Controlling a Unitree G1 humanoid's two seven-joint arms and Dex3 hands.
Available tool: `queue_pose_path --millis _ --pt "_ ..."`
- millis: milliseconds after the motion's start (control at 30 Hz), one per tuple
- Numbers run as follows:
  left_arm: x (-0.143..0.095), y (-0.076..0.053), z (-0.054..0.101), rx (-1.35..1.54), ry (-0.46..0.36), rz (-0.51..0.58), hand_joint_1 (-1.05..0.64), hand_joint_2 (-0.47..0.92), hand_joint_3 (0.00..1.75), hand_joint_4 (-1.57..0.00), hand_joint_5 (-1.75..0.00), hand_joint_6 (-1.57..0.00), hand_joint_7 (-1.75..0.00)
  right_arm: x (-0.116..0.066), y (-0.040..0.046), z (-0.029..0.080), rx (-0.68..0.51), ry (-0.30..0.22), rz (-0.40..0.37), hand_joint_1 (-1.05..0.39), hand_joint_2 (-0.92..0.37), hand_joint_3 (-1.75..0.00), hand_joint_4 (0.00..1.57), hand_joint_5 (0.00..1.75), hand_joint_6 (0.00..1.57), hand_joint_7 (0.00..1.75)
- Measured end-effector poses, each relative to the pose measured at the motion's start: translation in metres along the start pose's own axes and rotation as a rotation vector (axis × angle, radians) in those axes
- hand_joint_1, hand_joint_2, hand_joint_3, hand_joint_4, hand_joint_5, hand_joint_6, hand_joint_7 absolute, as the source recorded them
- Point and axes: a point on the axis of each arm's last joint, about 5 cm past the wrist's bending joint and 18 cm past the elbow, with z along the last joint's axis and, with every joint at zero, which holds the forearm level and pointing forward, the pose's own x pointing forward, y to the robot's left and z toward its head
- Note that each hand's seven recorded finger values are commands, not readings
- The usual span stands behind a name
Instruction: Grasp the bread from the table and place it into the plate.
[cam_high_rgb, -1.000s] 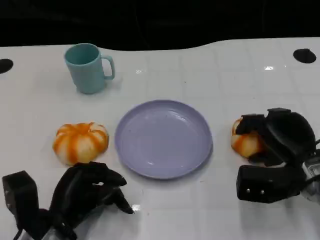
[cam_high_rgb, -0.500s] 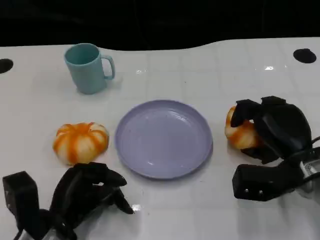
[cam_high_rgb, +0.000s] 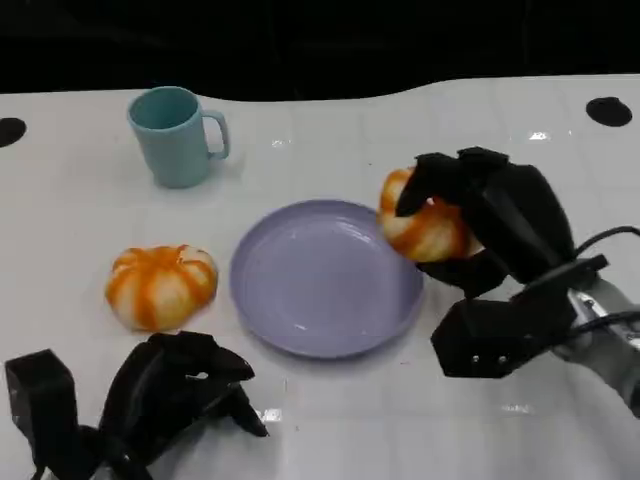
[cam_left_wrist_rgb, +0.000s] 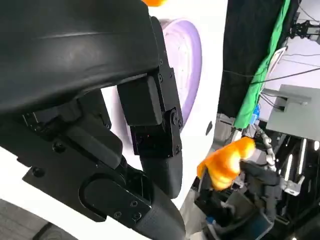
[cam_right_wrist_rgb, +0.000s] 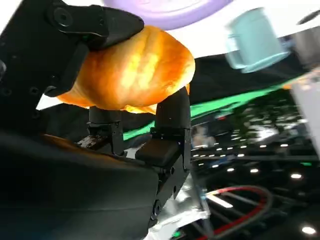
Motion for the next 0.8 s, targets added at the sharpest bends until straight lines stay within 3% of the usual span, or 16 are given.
queue_pose_path --millis 133,433,667,733,800 --pt "-0.001 0.000 0.000 0.000 0.001 0.000 -1.05 0.71 0.00 -1.57 -0.60 -1.57 -0.21 0.003 0.0087 0.010 0.036 -0.035 0.010 -0.11 -0.25 -1.42 1.01 1.75 0.77 1.73" --pt "-0.001 -0.001 0.000 0.002 0.000 -0.005 -1.05 0.71 0.00 -1.57 -0.60 -1.57 -0.21 0.009 0.0277 0.026 0.058 -0.083 0.085 -0.14 -0.26 -1.34 1.01 1.75 0.76 1.75" --pt "-0.001 -0.001 0.001 0.005 -0.001 -0.009 -1.05 0.71 0.00 -1.57 -0.59 -1.57 -0.21 0.020 0.0322 0.031 0.045 -0.076 0.115 -0.16 -0.29 -1.31 0.96 1.75 0.72 1.75" --pt "-0.001 -0.001 0.001 0.007 -0.001 -0.009 -1.05 0.72 0.01 -1.57 -0.59 -1.57 -0.21 0.020 0.0338 0.032 0.042 -0.072 0.130 -0.15 -0.32 -1.26 0.93 1.75 0.75 1.60" --pt "-0.002 -0.001 0.000 0.009 -0.001 -0.009 -1.05 0.71 0.00 -1.57 -0.59 -1.57 -0.20 0.019 0.0356 0.032 0.042 -0.064 0.150 -0.16 -0.36 -1.19 0.91 1.65 0.87 1.21"
